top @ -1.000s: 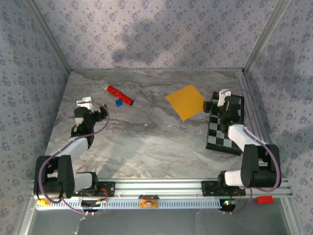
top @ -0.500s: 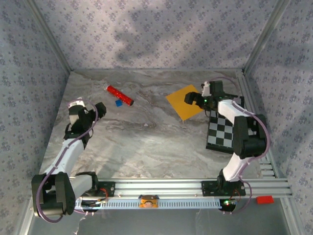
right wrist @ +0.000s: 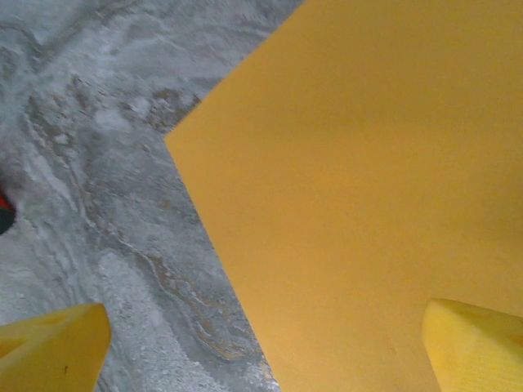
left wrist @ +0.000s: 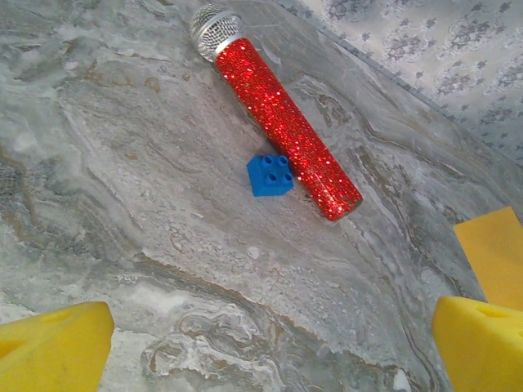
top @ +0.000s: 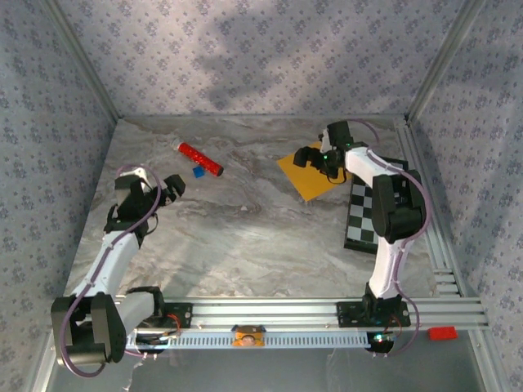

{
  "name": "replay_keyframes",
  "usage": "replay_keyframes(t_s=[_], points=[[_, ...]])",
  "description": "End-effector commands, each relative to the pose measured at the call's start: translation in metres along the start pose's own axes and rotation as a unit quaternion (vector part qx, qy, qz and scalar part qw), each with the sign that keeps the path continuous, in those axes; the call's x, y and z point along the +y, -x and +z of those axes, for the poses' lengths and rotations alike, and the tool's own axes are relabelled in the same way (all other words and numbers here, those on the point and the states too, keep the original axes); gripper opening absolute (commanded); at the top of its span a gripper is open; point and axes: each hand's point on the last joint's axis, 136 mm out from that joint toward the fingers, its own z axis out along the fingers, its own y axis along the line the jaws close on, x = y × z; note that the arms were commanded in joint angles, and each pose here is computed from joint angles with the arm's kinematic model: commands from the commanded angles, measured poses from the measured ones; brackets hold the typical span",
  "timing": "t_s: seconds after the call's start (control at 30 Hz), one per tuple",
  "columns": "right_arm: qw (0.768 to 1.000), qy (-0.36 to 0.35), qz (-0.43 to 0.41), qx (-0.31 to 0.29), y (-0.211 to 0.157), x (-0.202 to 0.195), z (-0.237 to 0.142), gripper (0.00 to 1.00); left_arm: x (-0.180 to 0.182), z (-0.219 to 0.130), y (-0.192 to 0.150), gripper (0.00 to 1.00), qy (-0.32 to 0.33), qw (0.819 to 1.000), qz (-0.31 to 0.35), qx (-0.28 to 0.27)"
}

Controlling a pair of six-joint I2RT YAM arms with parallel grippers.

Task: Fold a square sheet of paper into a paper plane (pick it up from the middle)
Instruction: Move the square sheet of paper to the center of the table.

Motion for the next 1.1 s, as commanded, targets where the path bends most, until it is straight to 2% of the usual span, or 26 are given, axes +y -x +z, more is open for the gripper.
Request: replay_keyframes(t_s=[0.0, 0.4, 0.57, 0.73, 0.87, 1.07], points=[[0.999, -0.027, 0.003, 0.032, -0.009, -0.007, 0.006, 0.99, -0.011, -0.008, 0.009, 1.00, -0.019, 1.000, 0.000, -0.002], [0.994, -0.036, -0.028, 0.099, -0.039, -0.010, 0.033, 1.00, -0.012, -0.008, 0.005, 1.00, -0.023, 1.000, -0.004, 0.006], [0.989, -0.010, -0.070, 0.132, -0.055, 0.005, 0.038, 0.99, -0.016, -0.008, 0.006, 1.00, -0.032, 0.999, -0.007, 0.007], [0.973, 0.015, -0.133, 0.188, -0.094, 0.024, 0.038, 0.97, -0.015, -0.012, 0.006, 1.00, -0.026, 1.000, 0.002, 0.010], [0.960, 0.030, -0.181, 0.212, -0.123, 0.033, 0.035, 0.96, -0.018, -0.015, 0.005, 1.00, -0.032, 0.999, 0.006, 0.010], [0.947, 0.103, -0.192, 0.236, -0.166, 0.069, 0.018, 0.96, -0.023, -0.018, -0.001, 1.00, -0.047, 0.999, 0.012, 0.023]])
